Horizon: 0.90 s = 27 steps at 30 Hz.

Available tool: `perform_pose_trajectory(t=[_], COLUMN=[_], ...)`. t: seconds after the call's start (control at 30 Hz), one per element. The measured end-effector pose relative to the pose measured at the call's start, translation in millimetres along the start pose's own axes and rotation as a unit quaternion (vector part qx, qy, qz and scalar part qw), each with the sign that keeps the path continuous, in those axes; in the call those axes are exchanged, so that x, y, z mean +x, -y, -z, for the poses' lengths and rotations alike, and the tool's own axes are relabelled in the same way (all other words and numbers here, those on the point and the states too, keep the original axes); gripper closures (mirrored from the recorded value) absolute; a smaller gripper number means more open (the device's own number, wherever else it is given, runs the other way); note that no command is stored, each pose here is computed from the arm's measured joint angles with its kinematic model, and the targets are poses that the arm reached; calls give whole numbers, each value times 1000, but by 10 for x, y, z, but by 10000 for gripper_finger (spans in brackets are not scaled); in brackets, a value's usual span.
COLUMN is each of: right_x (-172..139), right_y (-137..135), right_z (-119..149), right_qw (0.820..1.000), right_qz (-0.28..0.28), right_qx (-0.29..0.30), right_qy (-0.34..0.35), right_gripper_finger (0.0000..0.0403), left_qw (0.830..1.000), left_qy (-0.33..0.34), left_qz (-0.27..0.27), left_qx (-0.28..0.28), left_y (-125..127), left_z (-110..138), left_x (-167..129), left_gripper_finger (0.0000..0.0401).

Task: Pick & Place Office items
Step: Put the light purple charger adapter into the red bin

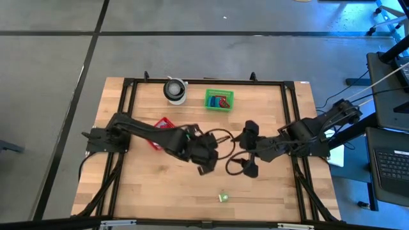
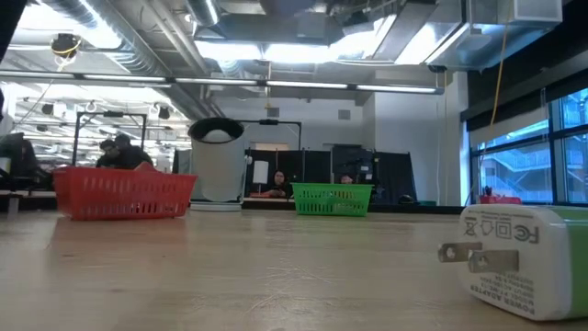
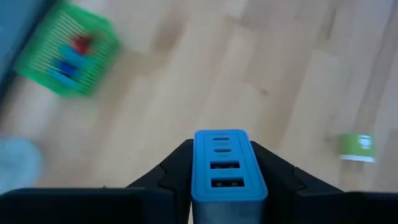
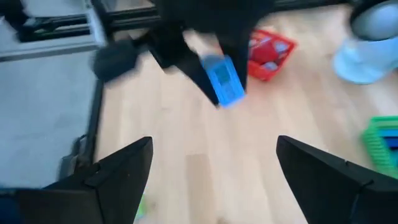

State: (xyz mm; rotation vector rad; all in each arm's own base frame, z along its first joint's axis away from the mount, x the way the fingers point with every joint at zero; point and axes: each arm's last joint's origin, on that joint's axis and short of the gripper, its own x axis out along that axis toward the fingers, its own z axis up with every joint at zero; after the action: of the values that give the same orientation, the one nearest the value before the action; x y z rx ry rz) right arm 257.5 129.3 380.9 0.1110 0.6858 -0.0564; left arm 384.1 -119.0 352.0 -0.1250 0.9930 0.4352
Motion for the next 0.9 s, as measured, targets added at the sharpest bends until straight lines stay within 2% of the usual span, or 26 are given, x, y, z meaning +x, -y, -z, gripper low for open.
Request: perform_pose_trajectory(t=[0.3, 0.47, 0.53, 0.67, 0.77, 0.9], right_x=[-103, -69, -42, -13, 0, 14], right_y=[279, 419, 476, 569, 622, 692], right_z=[-121, -172, -191, -220, -234, -254], right_qw=[995, 989, 988, 985, 984, 982], right_qz=[85, 127, 137, 152, 160, 171], right_qx=[28, 33, 40, 50, 56, 55], right_qy=[53, 62, 61, 61, 60, 59], right_gripper_finger=[57, 57, 57, 57, 57, 57], left_qw=[993, 988, 987, 989, 990, 993], left_qy=[94, 81, 77, 55, 11, -5], left_qz=[-58, -122, -137, -132, -141, -96], left_qx=[31, 45, 31, 28, -1, -62], left_y=[-469, -748, -845, -1107, -1339, -1603], left_z=[-25, 67, 76, 192, 409, 768], left_x=[-693, -876, -870, -815, -641, -354], left_gripper_finger=[282, 279, 280, 281, 280, 280])
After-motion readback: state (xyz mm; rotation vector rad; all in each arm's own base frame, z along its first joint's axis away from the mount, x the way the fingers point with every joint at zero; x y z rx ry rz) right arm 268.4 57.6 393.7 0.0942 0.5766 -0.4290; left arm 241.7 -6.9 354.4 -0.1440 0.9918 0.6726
